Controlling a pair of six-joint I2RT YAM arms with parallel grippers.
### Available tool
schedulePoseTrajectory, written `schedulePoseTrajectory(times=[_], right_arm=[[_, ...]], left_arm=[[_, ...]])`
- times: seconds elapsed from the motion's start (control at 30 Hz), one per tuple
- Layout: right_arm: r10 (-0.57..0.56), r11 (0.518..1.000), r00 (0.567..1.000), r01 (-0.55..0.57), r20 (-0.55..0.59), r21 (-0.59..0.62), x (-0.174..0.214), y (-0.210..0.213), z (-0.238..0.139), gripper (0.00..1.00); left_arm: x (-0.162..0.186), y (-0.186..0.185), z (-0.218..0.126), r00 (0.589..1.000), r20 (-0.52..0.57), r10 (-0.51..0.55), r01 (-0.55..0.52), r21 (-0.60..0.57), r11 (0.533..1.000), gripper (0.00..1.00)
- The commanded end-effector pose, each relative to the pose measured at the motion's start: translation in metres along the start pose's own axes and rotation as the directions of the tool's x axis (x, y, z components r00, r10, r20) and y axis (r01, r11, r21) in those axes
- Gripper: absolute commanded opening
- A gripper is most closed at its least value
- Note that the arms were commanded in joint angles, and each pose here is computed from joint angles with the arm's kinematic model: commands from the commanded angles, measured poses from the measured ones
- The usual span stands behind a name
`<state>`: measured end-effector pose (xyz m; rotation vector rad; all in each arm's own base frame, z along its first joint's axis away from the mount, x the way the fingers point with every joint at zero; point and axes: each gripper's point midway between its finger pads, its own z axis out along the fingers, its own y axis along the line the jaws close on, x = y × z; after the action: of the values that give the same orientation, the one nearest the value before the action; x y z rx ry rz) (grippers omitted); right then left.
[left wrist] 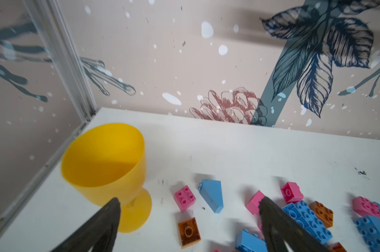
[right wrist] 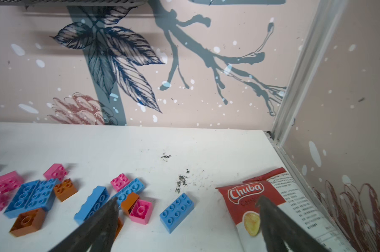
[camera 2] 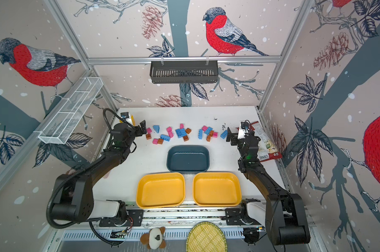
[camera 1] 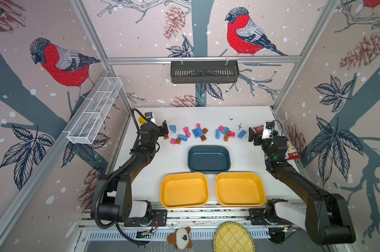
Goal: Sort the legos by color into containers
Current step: 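Grasp the orange-brown brick with the left gripper while the right arm reaches forward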
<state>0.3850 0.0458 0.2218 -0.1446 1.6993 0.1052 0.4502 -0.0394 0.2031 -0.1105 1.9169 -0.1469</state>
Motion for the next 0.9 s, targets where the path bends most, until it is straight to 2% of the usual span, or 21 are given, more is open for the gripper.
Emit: schedulePoseTrajectory(times=[0.0,0.1,0.13,0.37,0.67,0.8,0.87], right_arm=[[-0.018,0.992,0.992,0.002,-0.128,-0.126,0.021,0.029,0.003,0.99],[-0.043,0.98,0.984,0.009,-0.171,-0.197,0.023,0.052,0.008,0.99],[-0.046,0.977,0.982,0.005,-0.184,-0.215,0.025,0.058,0.01,0.99],[-0.061,0.939,0.968,-0.027,-0.243,-0.342,0.027,0.105,0.019,1.0],[-0.08,0.915,0.952,-0.048,-0.297,-0.401,0.037,0.132,0.021,1.0],[-0.083,0.908,0.947,-0.057,-0.311,-0.416,0.041,0.138,0.02,0.99],[-0.081,0.9,0.945,-0.068,-0.318,-0.431,0.041,0.142,0.018,0.99]], left_arm=[[0.07,-0.002,0.005,0.937,-0.341,-0.069,0.07,-0.009,0.998,0.98],[0.092,-0.004,0.017,0.896,-0.436,-0.087,0.093,-0.006,0.996,0.97],[0.088,-0.006,0.023,0.895,-0.436,-0.099,0.104,-0.01,0.994,0.95],[0.128,0.011,0.053,0.812,-0.558,-0.171,0.11,-0.141,0.984,0.84],[0.153,0.021,0.077,0.775,-0.595,-0.212,0.104,-0.211,0.972,0.69],[0.156,0.023,0.085,0.775,-0.595,-0.215,0.098,-0.224,0.97,0.59],[0.158,0.024,0.088,0.771,-0.598,-0.22,0.099,-0.228,0.969,0.57]])
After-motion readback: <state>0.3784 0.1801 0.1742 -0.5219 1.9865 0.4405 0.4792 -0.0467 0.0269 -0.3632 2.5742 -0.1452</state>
